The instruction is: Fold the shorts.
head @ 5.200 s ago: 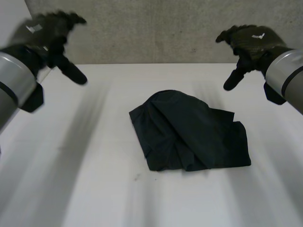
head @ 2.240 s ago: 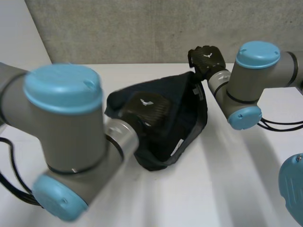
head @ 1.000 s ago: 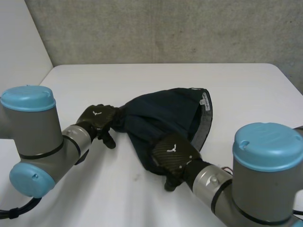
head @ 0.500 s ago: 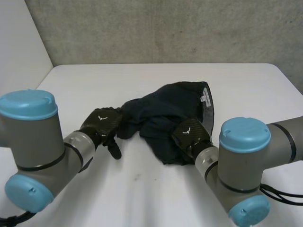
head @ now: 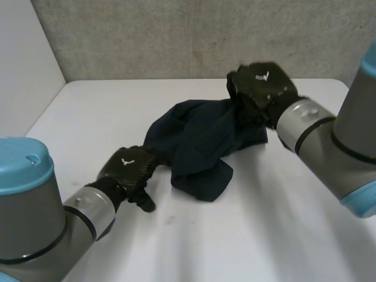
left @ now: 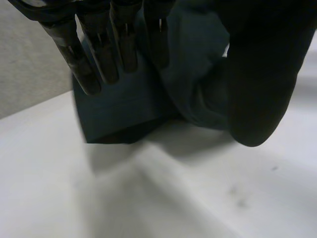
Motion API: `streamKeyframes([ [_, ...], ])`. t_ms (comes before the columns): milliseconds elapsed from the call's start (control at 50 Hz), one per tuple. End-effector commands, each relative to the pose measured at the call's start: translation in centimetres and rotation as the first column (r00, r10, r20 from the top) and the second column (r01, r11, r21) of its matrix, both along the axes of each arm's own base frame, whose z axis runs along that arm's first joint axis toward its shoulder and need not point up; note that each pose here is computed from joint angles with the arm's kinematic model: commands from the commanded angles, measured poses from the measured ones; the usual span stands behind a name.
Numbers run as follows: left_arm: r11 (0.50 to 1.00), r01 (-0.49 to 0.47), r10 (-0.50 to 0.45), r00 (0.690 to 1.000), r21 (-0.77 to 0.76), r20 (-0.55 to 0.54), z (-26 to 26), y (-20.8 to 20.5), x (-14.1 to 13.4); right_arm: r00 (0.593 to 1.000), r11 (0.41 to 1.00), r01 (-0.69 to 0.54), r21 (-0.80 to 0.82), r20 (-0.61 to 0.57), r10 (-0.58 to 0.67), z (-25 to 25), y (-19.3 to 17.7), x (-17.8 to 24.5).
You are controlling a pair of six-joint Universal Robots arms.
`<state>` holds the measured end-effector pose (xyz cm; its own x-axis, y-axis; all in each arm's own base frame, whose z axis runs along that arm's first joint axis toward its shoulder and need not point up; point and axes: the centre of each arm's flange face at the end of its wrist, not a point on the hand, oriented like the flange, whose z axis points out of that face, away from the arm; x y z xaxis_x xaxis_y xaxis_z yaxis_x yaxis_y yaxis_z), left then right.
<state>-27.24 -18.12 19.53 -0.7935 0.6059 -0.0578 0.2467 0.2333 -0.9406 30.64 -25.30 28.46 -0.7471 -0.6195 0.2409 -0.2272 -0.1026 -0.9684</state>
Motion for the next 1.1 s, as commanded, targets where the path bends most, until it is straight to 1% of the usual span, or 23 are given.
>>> streamKeyframes([
  [20, 0.996, -0.01, 0.021, 0.992, 0.089, -0.125, -0.1, 0.1, -1.6, 1.0, 0.998, -0.006, -0.056, 0.028, 0.007, 2.9, 0.5, 0.2],
  [140, 0.988, -0.037, 0.06, 0.986, 0.147, -0.158, -1.1, -1.5, -2.8, 0.999, 0.998, -0.012, -0.059, 0.029, 0.014, 3.5, 1.2, 0.1],
  [240, 0.979, -0.112, 0.145, 0.97, 0.172, -0.197, -1.2, -3.3, -3.4, 0.999, 0.998, -0.029, -0.062, 0.033, 0.031, 3.8, 2.2, 0.3],
  [320, 0.968, -0.129, 0.179, 0.955, 0.213, -0.236, -1.5, -4.2, -4.0, 0.999, 0.998, -0.031, -0.051, 0.02, 0.032, 3.3, 2.4, 0.2],
  [400, 0.945, -0.129, 0.2, 0.955, 0.301, -0.219, -2.4, -3.9, -4.5, 0.999, 0.999, -0.03, -0.04, 0.012, 0.03, 2.8, 2.4, 0.1],
  [520, 0.917, -0.121, 0.21, 0.957, 0.381, -0.202, -3.4, -4.0, -5.0, 1.0, 0.999, -0.03, -0.02, 0.001, 0.03, 2.2, 2.6, 0.0],
  [620, 0.916, -0.129, 0.22, 0.953, 0.379, -0.207, -4.0, -5.2, -5.6, 1.0, 0.999, -0.03, -0.025, 0.003, 0.03, 2.4, 3.0, -0.2],
  [720, 0.922, -0.159, 0.243, 0.948, 0.353, -0.208, -4.8, -7.2, -6.5, 1.0, 0.999, -0.021, -0.03, 0.005, 0.021, 2.6, 2.9, -0.6],
  [780, 0.934, -0.174, 0.249, 0.944, 0.313, -0.216, -3.7, -8.1, -6.6, 1.0, 1.0, -0.02, -0.023, -0.006, 0.02, 2.2, 2.8, -0.7],
  [840, 0.939, -0.172, 0.241, 0.947, 0.299, -0.213, -2.8, -8.0, -6.6, 1.0, 1.0, -0.016, -0.013, -0.013, 0.015, 1.8, 2.7, -0.8],
  [880, 0.957, -0.158, 0.213, 0.953, 0.245, -0.218, -0.4, -7.6, -6.3, 1.0, 1.0, -0.014, 0.006, -0.025, 0.014, 1.2, 2.6, -0.8],
  [920, 0.97, -0.144, 0.183, 0.963, 0.194, -0.196, 1.1, -7.3, -6.0, 0.999, 1.0, -0.008, 0.017, -0.035, 0.009, 0.7, 2.4, -0.9],
  [940, 0.982, -0.129, 0.15, 0.976, 0.135, -0.157, 2.5, -6.9, -5.6, 0.999, 0.999, 0.002, 0.034, -0.053, 0.0, -0.1, 2.0, -1.1],
  [980, 0.991, -0.108, 0.115, 0.988, 0.075, -0.099, 3.3, -6.4, -5.2, 0.997, 0.998, 0.018, 0.056, -0.08, -0.014, -1.1, 1.4, -1.5],
  [1000, 0.994, -0.096, 0.099, 0.993, 0.046, -0.065, 3.6, -6.2, -5.1, 0.995, 0.997, 0.029, 0.07, -0.095, -0.022, -1.7, 1.0, -1.7],
  [1020, 0.998, -0.058, 0.058, 0.998, -0.01, 0.012, 3.8, -5.7, -5.0, 0.993, 0.994, 0.046, 0.101, -0.117, -0.034, -2.9, 0.3, -2.1],
  [1080, 0.998, -0.007, 0.017, 0.99, -0.07, 0.14, 3.3, -5.2, -4.7, 0.989, 0.983, 0.064, 0.169, -0.139, -0.041, -4.3, 0.0, -2.6],
  [1100, 0.995, 0.022, -0.002, 0.978, -0.094, 0.209, 2.8, -5.1, -4.6, 0.988, 0.968, 0.075, 0.238, -0.148, -0.04, -5.5, -0.1, -2.8],
])
